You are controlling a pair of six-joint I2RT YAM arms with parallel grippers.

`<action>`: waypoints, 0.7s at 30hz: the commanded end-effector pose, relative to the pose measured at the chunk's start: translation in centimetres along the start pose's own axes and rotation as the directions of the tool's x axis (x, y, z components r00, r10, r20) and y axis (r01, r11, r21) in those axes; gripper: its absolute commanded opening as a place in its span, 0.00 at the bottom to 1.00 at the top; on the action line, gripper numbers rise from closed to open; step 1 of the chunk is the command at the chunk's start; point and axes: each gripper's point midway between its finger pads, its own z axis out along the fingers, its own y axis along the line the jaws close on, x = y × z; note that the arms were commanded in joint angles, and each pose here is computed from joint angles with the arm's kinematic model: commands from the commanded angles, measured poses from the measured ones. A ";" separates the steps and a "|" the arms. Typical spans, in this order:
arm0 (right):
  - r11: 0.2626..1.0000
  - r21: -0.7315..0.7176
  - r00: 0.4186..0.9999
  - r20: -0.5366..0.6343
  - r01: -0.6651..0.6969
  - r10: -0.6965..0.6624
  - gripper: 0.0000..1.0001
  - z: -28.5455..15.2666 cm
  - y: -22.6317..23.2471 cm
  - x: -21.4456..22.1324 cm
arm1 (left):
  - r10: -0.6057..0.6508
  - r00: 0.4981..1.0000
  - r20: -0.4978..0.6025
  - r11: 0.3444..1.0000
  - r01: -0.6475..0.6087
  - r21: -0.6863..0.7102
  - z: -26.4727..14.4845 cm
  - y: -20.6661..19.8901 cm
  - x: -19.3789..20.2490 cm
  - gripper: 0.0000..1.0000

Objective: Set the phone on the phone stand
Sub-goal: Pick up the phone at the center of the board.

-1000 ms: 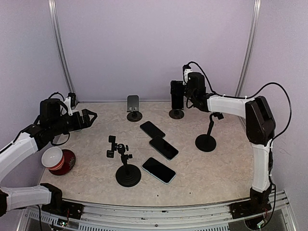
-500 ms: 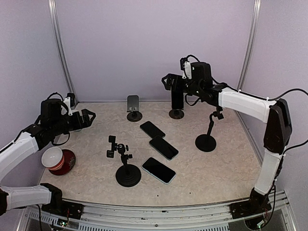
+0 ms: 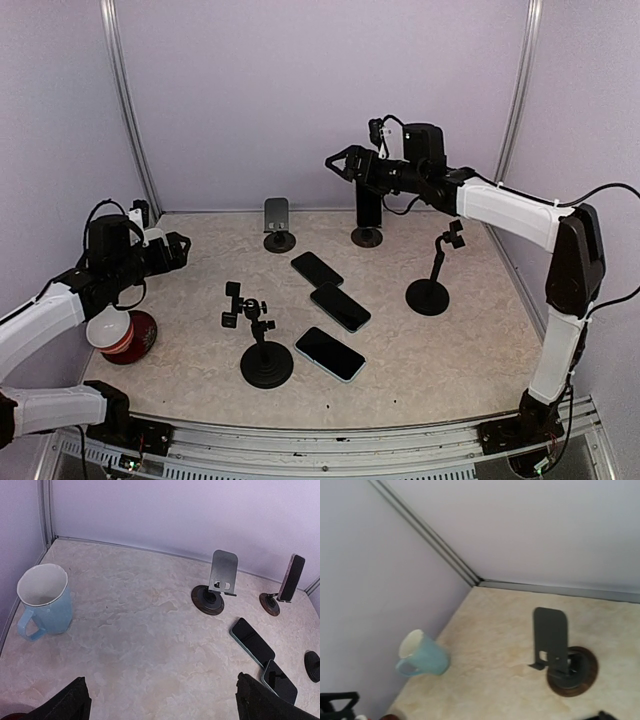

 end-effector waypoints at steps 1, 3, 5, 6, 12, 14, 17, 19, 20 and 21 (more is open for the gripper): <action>0.997 -0.074 0.999 0.051 -0.006 0.010 1.00 -0.4 1.8 -2.5 | 0.013 0.999 0.037 1.000 -0.013 -0.012 0.3 0.3 -0.4 0.99; 0.996 -0.085 0.998 0.056 -0.029 0.034 1.00 -0.4 1.6 -2.9 | 0.020 0.999 0.036 1.000 -0.020 -0.021 0.3 0.5 -0.4 0.99; 0.996 -0.083 0.997 0.063 -0.041 0.047 1.00 0.1 1.2 -3.0 | 0.031 0.999 0.031 0.999 -0.030 -0.029 0.5 0.5 -0.3 0.99; 0.995 -0.084 0.997 0.059 -0.053 0.058 1.00 0.5 1.1 -3.0 | 0.035 0.999 0.030 0.999 -0.034 -0.027 0.5 0.4 -0.2 0.99; 0.987 -0.127 0.992 0.073 -0.096 0.105 1.00 1.7 1.8 -4.3 | 0.056 0.998 0.039 0.998 -0.055 -0.034 0.4 0.2 -0.4 0.99; 0.985 -0.138 0.990 0.082 -0.101 0.113 1.00 2.0 1.7 -4.3 | 0.058 0.998 0.041 0.998 -0.057 -0.025 0.4 0.0 -0.5 0.99; 0.979 -0.160 0.988 0.071 -0.124 0.137 1.00 2.5 1.7 -4.0 | 0.063 0.997 0.043 0.998 -0.062 -0.027 0.2 -0.1 -0.5 0.99; 0.979 -0.162 0.988 0.071 -0.125 0.138 1.00 2.7 1.6 -4.1 | 0.064 0.997 0.045 0.998 -0.063 -0.032 0.2 -0.1 -0.5 0.99; 0.980 -0.158 0.988 0.073 -0.123 0.136 1.00 2.7 1.6 -4.2 | 0.064 0.997 0.046 0.998 -0.062 -0.031 0.2 -0.1 -0.5 0.99; 0.981 -0.153 0.988 0.080 -0.116 0.130 1.00 2.6 1.6 -4.4 | 0.064 0.997 0.046 0.998 -0.062 -0.030 0.2 -0.1 -0.5 0.99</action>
